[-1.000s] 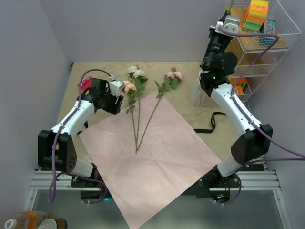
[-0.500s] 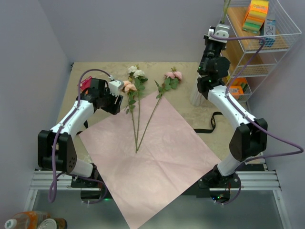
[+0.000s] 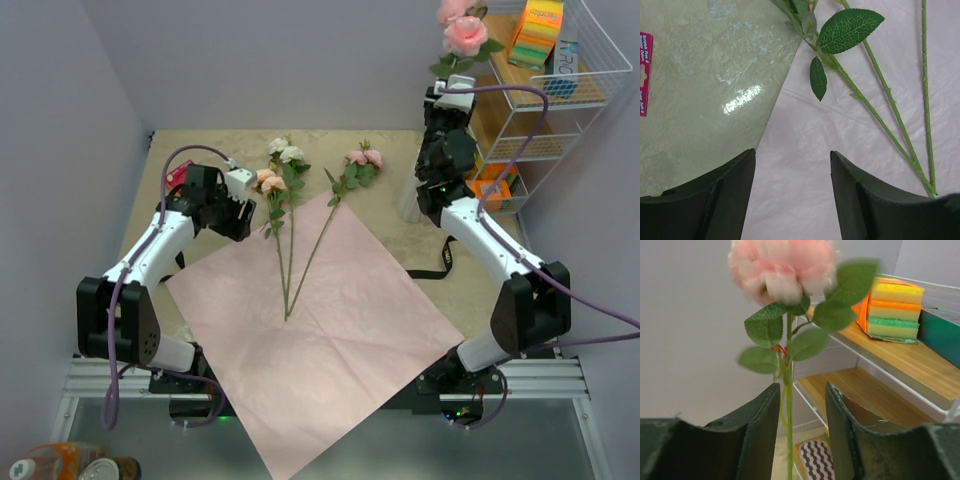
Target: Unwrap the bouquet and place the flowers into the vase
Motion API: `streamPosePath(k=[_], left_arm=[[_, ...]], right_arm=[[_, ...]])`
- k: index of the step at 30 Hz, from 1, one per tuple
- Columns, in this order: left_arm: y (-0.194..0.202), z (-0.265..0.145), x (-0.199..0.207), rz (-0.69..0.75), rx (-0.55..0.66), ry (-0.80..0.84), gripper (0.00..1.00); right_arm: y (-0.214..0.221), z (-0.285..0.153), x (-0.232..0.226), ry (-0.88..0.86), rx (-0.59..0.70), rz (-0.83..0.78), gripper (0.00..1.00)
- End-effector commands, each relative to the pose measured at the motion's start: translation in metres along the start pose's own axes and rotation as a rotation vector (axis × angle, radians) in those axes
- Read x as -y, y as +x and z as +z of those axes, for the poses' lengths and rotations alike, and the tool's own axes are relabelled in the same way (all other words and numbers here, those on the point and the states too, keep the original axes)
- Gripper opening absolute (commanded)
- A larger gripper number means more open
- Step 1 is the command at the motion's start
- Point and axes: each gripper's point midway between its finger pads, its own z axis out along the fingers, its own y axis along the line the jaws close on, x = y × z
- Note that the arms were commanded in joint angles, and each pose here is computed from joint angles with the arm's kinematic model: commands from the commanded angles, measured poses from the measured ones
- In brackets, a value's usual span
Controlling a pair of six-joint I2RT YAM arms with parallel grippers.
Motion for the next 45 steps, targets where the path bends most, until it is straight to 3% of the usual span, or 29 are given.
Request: streamPosePath(k=[1, 9, 15, 18, 19, 22, 24, 26, 29, 30, 34, 37, 38, 45], left_arm=[[-0.022, -0.019, 0.0, 0.014, 0.072, -0.001, 0.66], [-0.025, -0.028, 0.001, 0.006, 0.086, -0.008, 0.66], [-0.023, -0.031, 0.002, 0.006, 0.092, -0.014, 0.66], [-0.023, -0.031, 0.002, 0.007, 0.095, -0.014, 0.66], [-0.022, -0.031, 0.003, 0.006, 0.092, -0.013, 0.66], [-0.025, -0.035, 0.004, 0.017, 0.111, -0.01, 0.67], [-0.025, -0.037, 0.004, 0.022, 0.117, -0.014, 0.68], [-0.025, -0.038, 0.002, 0.034, 0.114, -0.023, 0.68], [-0.023, -0.04, 0.0, 0.041, 0.111, -0.04, 0.69], [-0.024, -0.042, -0.001, 0.044, 0.116, -0.046, 0.7], [-0.025, -0.045, -0.004, 0.049, 0.128, -0.069, 0.76], [-0.035, -0.054, -0.009, 0.047, 0.183, -0.112, 0.98], [-0.034, -0.054, -0.008, 0.047, 0.189, -0.111, 1.0], [-0.032, -0.05, -0.008, 0.06, 0.177, -0.098, 0.99]], right_arm=[[-0.011, -0.018, 0.016, -0.011, -0.053, 0.086, 0.48], [0.003, -0.067, 0.002, -0.224, -0.168, 0.199, 0.6], [-0.009, -0.112, -0.041, -0.434, -0.231, 0.207, 0.67], [-0.002, -0.136, -0.075, -0.506, -0.312, 0.184, 0.78], [0.002, -0.144, -0.084, -0.533, -0.341, 0.18, 0.99], [0.008, -0.172, -0.131, -0.696, -0.458, 0.412, 0.99], [0.014, -0.209, -0.166, -0.925, -0.531, 0.506, 0.99], [0.013, -0.217, -0.178, -0.986, -0.522, 0.573, 0.99], [0.056, -0.214, -0.192, -0.883, -0.644, 0.548, 0.99], [0.095, -0.214, -0.192, -0.758, -0.731, 0.465, 0.97], [0.147, -0.213, -0.193, -0.532, -0.815, 0.325, 0.96], [0.175, -0.221, -0.204, -0.461, -0.889, 0.3, 0.99], [0.173, -0.217, -0.211, -0.447, -0.901, 0.33, 0.99], [0.221, -0.23, -0.217, -0.353, -1.0, 0.238, 0.99]])
